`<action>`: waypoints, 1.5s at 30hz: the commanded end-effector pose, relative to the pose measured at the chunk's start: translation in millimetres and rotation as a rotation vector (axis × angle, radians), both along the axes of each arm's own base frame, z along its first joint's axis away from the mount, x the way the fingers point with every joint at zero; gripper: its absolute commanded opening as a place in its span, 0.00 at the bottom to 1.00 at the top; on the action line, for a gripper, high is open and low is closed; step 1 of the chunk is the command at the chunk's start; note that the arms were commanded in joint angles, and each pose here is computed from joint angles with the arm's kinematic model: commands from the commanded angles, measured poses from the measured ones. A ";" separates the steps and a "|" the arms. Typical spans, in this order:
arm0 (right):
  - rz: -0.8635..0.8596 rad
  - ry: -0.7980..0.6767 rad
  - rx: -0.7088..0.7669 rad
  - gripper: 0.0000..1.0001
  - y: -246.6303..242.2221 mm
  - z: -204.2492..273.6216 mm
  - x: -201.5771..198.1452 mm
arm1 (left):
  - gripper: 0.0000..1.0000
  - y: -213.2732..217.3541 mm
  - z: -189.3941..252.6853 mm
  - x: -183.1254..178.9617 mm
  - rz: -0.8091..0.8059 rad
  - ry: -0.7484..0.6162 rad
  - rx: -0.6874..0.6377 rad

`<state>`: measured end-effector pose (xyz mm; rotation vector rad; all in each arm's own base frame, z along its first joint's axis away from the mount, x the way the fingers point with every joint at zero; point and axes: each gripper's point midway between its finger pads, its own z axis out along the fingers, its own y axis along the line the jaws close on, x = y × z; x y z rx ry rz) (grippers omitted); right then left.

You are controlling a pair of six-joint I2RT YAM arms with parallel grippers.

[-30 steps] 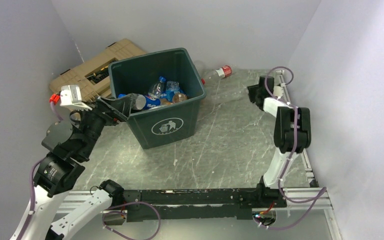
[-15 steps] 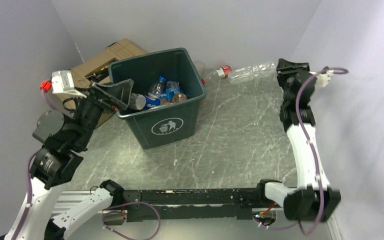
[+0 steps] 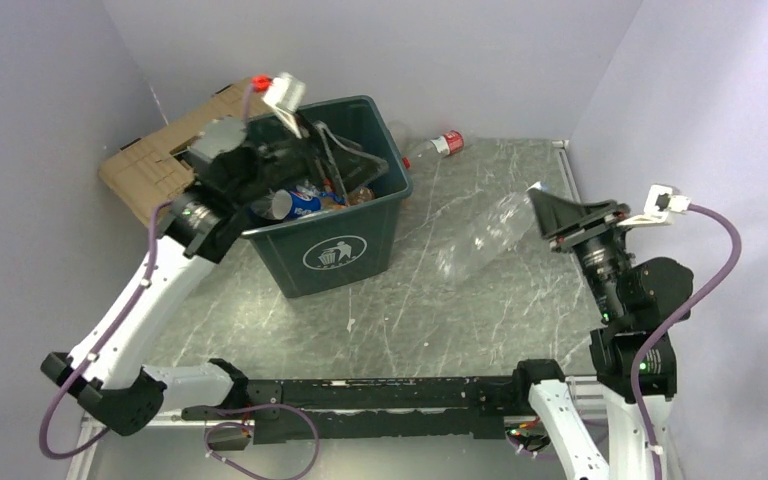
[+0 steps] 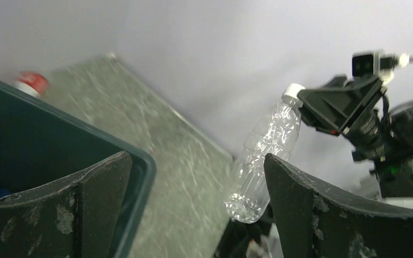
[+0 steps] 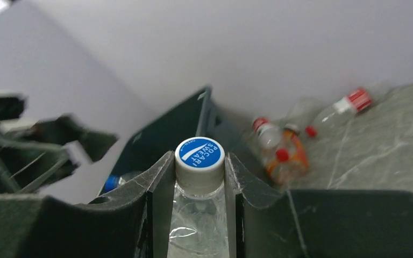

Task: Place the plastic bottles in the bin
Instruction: Pick up the plastic bottle at the center of the board.

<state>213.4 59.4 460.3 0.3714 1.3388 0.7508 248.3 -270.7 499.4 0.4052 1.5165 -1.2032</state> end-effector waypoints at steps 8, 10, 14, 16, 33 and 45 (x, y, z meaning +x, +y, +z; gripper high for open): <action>0.580 0.100 -0.189 0.00 83.8 -66.7 -77.0 | 0.99 -97.2 -51.8 -127.1 -0.577 -0.176 0.210; 0.597 0.090 -0.194 0.00 85.3 -68.3 -84.4 | 0.99 -110.2 -60.6 -140.0 -0.604 -0.188 0.221; 0.622 0.077 -0.216 0.00 87.4 -72.7 -92.3 | 0.99 -129.0 -77.8 -154.4 -0.652 -0.181 0.240; 0.634 0.070 -0.223 0.00 88.7 -74.5 -94.2 | 1.00 -133.0 -86.0 -151.5 -0.639 -0.163 0.247; 0.685 -0.048 -0.208 0.00 98.0 -65.9 -91.1 | 0.99 -160.3 -124.7 -155.6 -0.669 0.070 0.090; 0.674 -0.054 -0.200 0.00 97.3 -68.6 -88.6 | 0.73 -179.0 -152.8 -158.4 -0.694 0.163 0.162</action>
